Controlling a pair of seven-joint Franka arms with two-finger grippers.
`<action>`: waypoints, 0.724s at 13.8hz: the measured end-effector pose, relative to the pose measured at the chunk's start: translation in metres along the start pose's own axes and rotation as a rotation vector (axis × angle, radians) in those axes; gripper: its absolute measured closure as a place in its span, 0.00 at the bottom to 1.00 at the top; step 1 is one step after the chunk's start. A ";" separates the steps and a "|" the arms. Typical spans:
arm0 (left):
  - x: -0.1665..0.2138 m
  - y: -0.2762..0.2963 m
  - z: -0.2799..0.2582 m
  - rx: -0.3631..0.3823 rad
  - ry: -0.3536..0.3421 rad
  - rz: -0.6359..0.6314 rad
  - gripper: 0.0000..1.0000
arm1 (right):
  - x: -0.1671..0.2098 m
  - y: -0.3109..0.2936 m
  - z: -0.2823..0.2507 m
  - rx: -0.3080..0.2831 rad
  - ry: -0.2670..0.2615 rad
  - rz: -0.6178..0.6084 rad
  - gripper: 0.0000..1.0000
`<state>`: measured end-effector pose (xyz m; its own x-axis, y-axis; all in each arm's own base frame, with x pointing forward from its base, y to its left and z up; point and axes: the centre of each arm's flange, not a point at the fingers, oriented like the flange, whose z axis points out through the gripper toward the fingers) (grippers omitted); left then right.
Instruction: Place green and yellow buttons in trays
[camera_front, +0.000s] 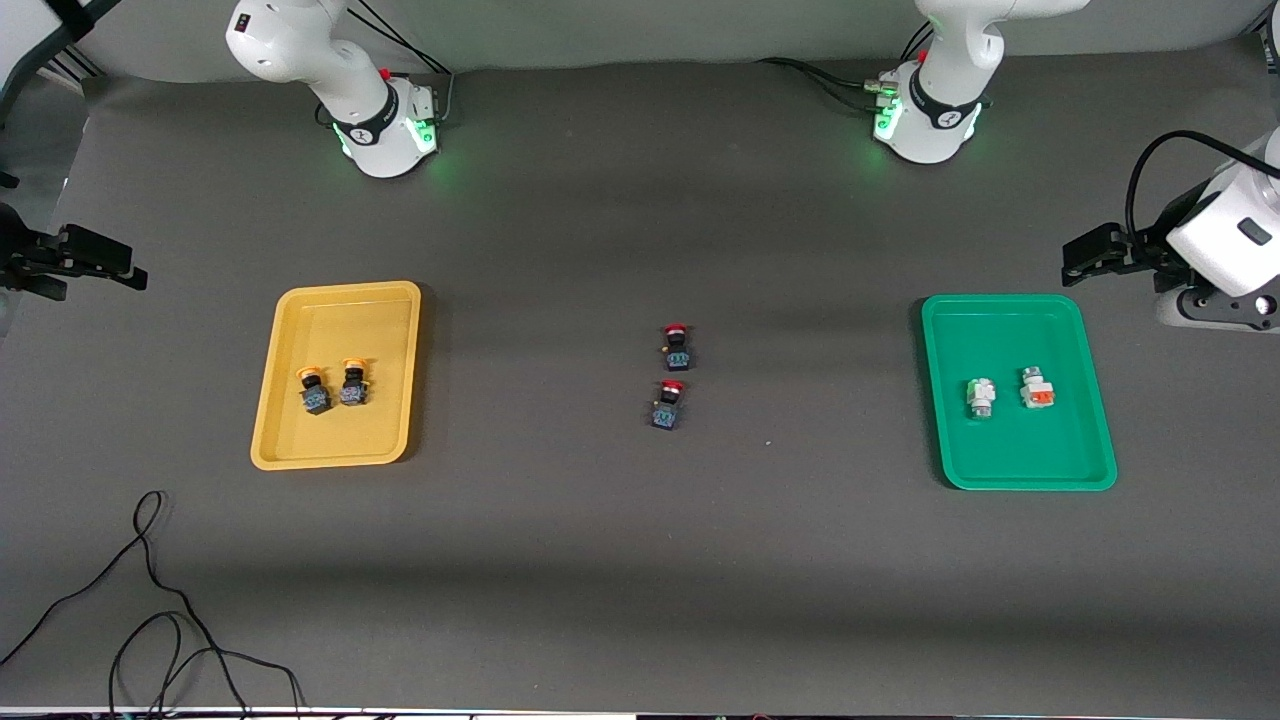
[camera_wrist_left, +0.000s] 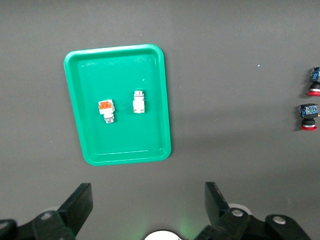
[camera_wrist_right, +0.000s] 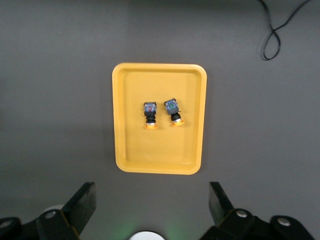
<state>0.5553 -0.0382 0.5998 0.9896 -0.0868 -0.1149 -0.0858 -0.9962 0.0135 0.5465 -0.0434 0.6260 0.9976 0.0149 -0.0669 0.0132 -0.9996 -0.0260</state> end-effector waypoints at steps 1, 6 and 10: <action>0.000 0.000 0.000 0.000 0.000 0.000 0.00 | 0.003 -0.013 -0.004 -0.009 0.007 0.025 0.00; -0.001 0.000 -0.002 0.001 0.005 0.000 0.00 | 0.013 -0.033 0.008 -0.008 -0.013 0.027 0.00; -0.003 0.000 -0.005 0.001 0.010 0.000 0.00 | 0.013 -0.025 0.008 -0.007 -0.013 0.044 0.00</action>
<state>0.5531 -0.0382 0.6053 0.9907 -0.0869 -0.1049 -0.0861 -0.9962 0.0123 0.5583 -0.0181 0.6179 0.9963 -0.0287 -0.0807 -0.0301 -0.9994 -0.0161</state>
